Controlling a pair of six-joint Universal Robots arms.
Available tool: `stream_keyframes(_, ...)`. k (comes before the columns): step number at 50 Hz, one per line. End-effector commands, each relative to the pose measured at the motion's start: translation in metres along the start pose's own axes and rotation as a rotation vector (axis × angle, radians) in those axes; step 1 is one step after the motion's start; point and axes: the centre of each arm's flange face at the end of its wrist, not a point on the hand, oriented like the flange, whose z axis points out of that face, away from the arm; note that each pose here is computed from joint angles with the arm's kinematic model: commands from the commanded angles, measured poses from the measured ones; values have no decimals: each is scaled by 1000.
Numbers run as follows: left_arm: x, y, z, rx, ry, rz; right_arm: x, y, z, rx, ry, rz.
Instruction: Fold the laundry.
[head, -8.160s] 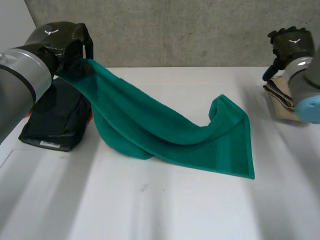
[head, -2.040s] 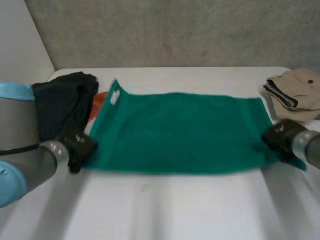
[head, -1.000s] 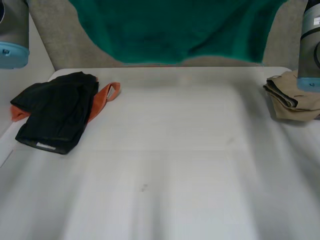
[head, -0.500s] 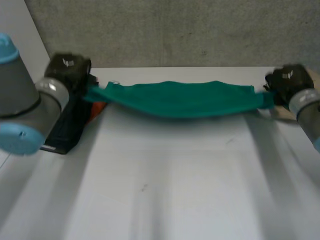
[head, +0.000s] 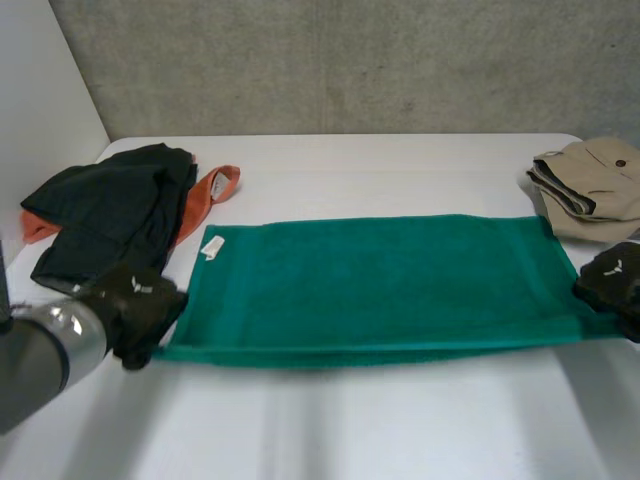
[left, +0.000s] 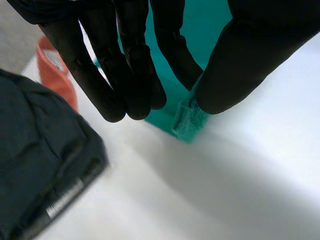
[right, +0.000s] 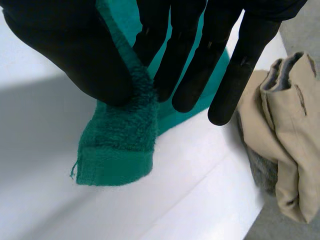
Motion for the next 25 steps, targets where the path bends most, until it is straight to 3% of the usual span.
stream_keyframes(1,-24,-37,54,162,-92,-16,11,-19,38,96,73,104)
stream_keyframes(9,-45,-79,120,288,-210,-50,31,-43,99,167,222,190)
stream_keyframes(17,-54,-83,174,231,-312,-67,40,-52,147,158,321,177)
stream_keyframes(25,-36,-81,200,212,-264,-47,34,-59,179,169,370,139)
